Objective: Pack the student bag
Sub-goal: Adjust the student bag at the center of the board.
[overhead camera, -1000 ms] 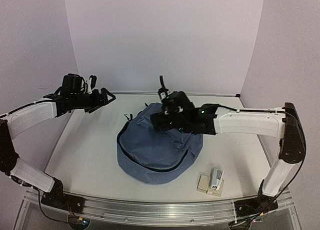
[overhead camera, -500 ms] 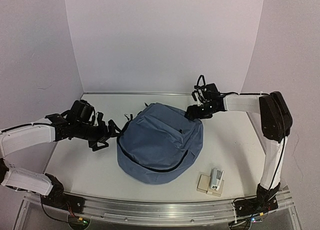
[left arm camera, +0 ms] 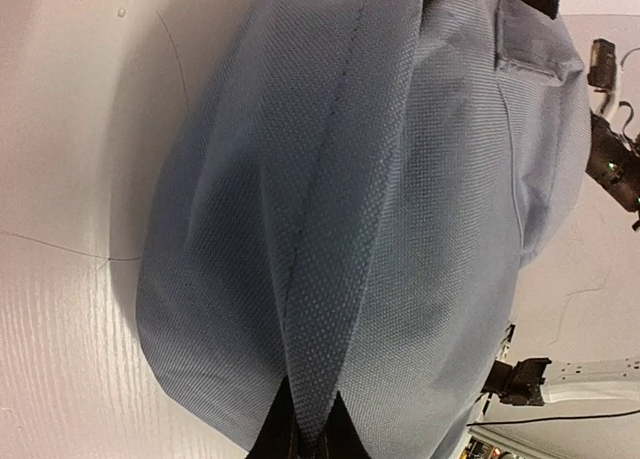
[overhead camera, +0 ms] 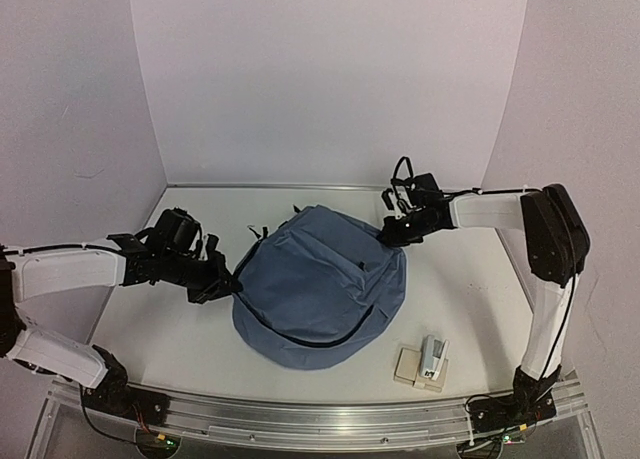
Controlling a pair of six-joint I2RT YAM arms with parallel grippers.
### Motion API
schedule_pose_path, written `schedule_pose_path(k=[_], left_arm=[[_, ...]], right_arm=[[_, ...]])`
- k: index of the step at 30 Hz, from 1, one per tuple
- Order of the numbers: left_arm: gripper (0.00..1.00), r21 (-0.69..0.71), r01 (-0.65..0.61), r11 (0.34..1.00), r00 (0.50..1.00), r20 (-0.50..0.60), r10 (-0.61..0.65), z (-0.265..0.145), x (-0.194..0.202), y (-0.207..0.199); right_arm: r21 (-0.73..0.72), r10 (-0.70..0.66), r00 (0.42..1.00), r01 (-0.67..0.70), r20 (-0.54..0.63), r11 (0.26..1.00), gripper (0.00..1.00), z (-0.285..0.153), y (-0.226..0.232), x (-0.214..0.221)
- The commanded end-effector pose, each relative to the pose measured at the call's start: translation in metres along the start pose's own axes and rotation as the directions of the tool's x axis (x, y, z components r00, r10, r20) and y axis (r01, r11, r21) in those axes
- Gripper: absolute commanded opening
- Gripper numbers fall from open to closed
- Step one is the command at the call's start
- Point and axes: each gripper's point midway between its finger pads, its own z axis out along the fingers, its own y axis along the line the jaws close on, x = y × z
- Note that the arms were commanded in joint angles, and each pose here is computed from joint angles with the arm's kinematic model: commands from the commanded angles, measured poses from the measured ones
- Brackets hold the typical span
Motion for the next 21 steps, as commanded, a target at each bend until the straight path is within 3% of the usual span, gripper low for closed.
schedule_pose_path(k=[1, 8, 12, 13, 15, 17, 21], left_arm=[[0.00, 0.006, -0.105, 0.994, 0.982, 0.159, 0.103, -0.004, -0.071, -0.016], [0.00, 0.005, -0.187, 0.982, 0.934, 0.311, 0.176, -0.011, -0.204, -0.023], [0.04, 0.049, -0.301, 0.952, 0.908, 0.321, 0.270, 0.010, -0.249, -0.044], [0.06, 0.057, -0.337, 0.940, 0.893, 0.337, 0.299, 0.010, -0.261, -0.054], [0.20, 0.049, -0.378, 0.924, 0.876, 0.343, 0.340, 0.016, -0.272, -0.059], [0.44, 0.033, -0.409, 0.912, 0.855, 0.362, 0.371, 0.014, -0.282, -0.066], [0.77, -0.082, -0.408, 0.909, 0.822, 0.400, 0.405, -0.012, -0.288, -0.064]], right_arm=[[-0.046, 0.002, 1.000, -0.001, 0.012, 0.999, 0.00, -0.035, 0.033, 0.012], [-0.178, -0.045, 0.998, 0.037, -0.039, 0.983, 0.00, -0.068, 0.130, 0.070], [-0.287, -0.067, 0.993, 0.037, -0.096, 0.957, 0.02, -0.084, 0.198, 0.116], [-0.299, -0.073, 0.993, 0.041, -0.098, 0.953, 0.07, -0.088, 0.209, 0.123], [-0.319, -0.081, 0.994, 0.055, -0.070, 0.946, 0.26, -0.103, 0.231, 0.127], [-0.307, -0.067, 0.998, 0.059, -0.017, 0.950, 0.44, -0.118, 0.237, 0.119], [-0.246, -0.076, 0.992, 0.098, 0.100, 0.964, 0.63, -0.148, 0.231, 0.089]])
